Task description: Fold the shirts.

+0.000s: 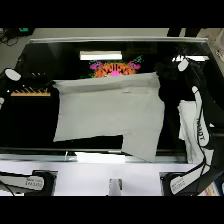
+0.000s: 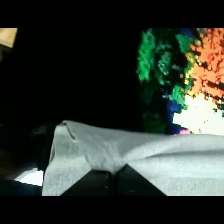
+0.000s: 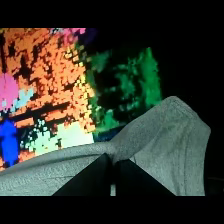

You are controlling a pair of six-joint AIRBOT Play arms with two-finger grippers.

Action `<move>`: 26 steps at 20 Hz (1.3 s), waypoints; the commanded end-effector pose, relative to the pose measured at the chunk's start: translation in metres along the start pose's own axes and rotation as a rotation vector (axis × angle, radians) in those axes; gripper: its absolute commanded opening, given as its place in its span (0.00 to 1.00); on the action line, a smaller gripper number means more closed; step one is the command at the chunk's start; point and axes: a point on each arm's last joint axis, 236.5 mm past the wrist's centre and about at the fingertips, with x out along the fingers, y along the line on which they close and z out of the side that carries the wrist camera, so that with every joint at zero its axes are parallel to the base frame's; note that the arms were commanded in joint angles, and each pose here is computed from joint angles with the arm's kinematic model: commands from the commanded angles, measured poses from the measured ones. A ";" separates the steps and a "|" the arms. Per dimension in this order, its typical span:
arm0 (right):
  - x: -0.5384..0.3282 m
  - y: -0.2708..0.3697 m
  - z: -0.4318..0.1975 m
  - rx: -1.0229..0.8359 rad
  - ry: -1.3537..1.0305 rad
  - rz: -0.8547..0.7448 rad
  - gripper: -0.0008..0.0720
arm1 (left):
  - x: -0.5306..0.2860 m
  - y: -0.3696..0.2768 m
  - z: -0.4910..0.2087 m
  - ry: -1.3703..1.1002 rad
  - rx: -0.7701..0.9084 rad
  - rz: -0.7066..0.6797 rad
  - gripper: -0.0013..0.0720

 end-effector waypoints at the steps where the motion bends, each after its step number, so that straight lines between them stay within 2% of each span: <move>1: 0.020 -0.009 -0.020 0.004 0.062 -0.012 0.05 | 0.033 0.000 -0.022 0.074 -0.073 -0.031 0.07; 4: -0.001 -0.014 -0.033 -0.143 0.141 -0.050 0.05 | 0.021 0.000 -0.031 0.124 0.085 -0.047 0.07; 6: -0.018 -0.026 -0.059 -0.196 0.272 -0.096 0.05 | 0.014 0.003 -0.050 0.211 0.092 -0.060 0.07; 11: -0.027 -0.061 -0.143 -0.188 0.599 -0.181 0.05 | 0.014 0.022 -0.103 0.437 0.099 -0.034 0.07; 19: -0.033 -0.083 -0.145 -0.221 0.622 -0.268 0.05 | 0.005 0.043 -0.104 0.465 0.083 -0.003 0.07; 24: -0.034 -0.076 -0.152 -0.133 0.639 -0.262 0.05 | 0.017 0.042 -0.119 0.515 0.067 0.000 0.07; 25: -0.034 -0.074 -0.153 -0.116 0.638 -0.261 0.14 | 0.020 0.043 -0.124 0.530 0.055 0.003 0.09; 26: -0.035 -0.073 -0.154 -0.111 0.642 -0.254 0.32 | 0.022 0.044 -0.127 0.541 0.023 0.011 0.28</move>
